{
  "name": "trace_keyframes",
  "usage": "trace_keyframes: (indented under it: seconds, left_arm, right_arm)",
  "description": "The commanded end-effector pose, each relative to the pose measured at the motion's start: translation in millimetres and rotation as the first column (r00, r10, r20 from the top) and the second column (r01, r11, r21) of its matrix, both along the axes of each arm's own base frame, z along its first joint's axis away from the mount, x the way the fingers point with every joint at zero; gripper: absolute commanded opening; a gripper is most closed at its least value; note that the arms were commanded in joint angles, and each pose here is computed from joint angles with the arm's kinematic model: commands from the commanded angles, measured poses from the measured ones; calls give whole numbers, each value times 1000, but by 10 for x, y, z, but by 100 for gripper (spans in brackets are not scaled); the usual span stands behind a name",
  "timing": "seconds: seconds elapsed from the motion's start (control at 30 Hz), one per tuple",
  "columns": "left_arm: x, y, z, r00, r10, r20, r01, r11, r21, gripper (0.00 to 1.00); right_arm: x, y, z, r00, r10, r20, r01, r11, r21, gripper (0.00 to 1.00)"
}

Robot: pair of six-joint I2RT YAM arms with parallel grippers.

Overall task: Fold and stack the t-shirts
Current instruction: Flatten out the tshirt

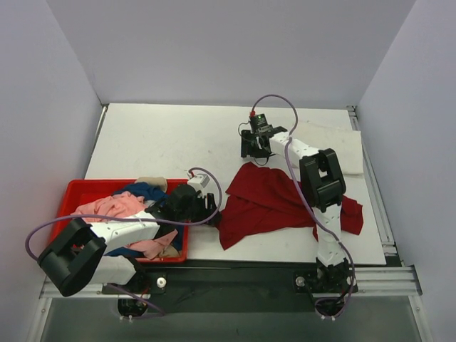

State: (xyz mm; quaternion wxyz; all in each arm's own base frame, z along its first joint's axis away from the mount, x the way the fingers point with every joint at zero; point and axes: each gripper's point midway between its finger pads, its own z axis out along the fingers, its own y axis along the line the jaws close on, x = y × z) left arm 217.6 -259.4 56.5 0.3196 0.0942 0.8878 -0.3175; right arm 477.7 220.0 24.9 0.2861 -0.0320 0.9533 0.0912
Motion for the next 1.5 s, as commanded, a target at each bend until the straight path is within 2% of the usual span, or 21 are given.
trace_keyframes:
  seconds: [0.0, 0.43, 0.63, 0.93, 0.97, 1.03, 1.13, 1.17, 1.27, 1.47]
  left_arm:
    - [24, -45, 96, 1000, 5, 20, -4, 999, -45, 64]
    - [4, -73, 111, 1000, -9, 24, 10, 998, -63, 59]
    - [19, -125, 124, 999, -18, 27, 20, 997, -79, 59]
    - [16, -226, 136, 999, -41, 24, 43, 995, -95, 49]
    - [21, -227, 131, 999, -40, 25, 42, 995, -94, 46]
    - [28, -243, 152, 999, -40, 31, 43, 994, -103, 41]
    - [35, -263, 175, 999, -40, 36, 44, 992, -117, 28]
    - [39, -270, 185, 999, -37, 37, 42, 992, -123, 18]
    - [84, -295, 289, 998, -29, 62, 38, 989, -146, 1]
    - [333, -224, 694, 984, 23, 176, 1, 991, -137, 0]
  right_arm:
    - [-58, 44, 46, 1000, 17, -16, -17, 1000, 4, 54]
    - [-197, 90, -132, 998, 16, -67, -16, 1000, -8, 50]
    - [-232, 60, -161, 996, 10, -86, -12, 1000, -18, 45]
    - [-385, 17, -150, 992, 26, -122, -28, 999, -18, 16]
    - [-408, 14, -147, 992, 28, -124, -31, 999, -20, 8]
    - [-434, -5, -98, 993, 28, -117, -31, 999, -20, 0]
    - [-449, -35, -2, 995, 23, -101, -25, 999, -20, 0]
    - [-442, -59, 36, 996, 18, -92, -21, 999, -26, 0]
    - [-407, -104, 226, 999, 3, -50, -4, 1000, -21, 0]
    - [-363, -333, 854, 996, -40, 79, 40, 999, 1, 0]
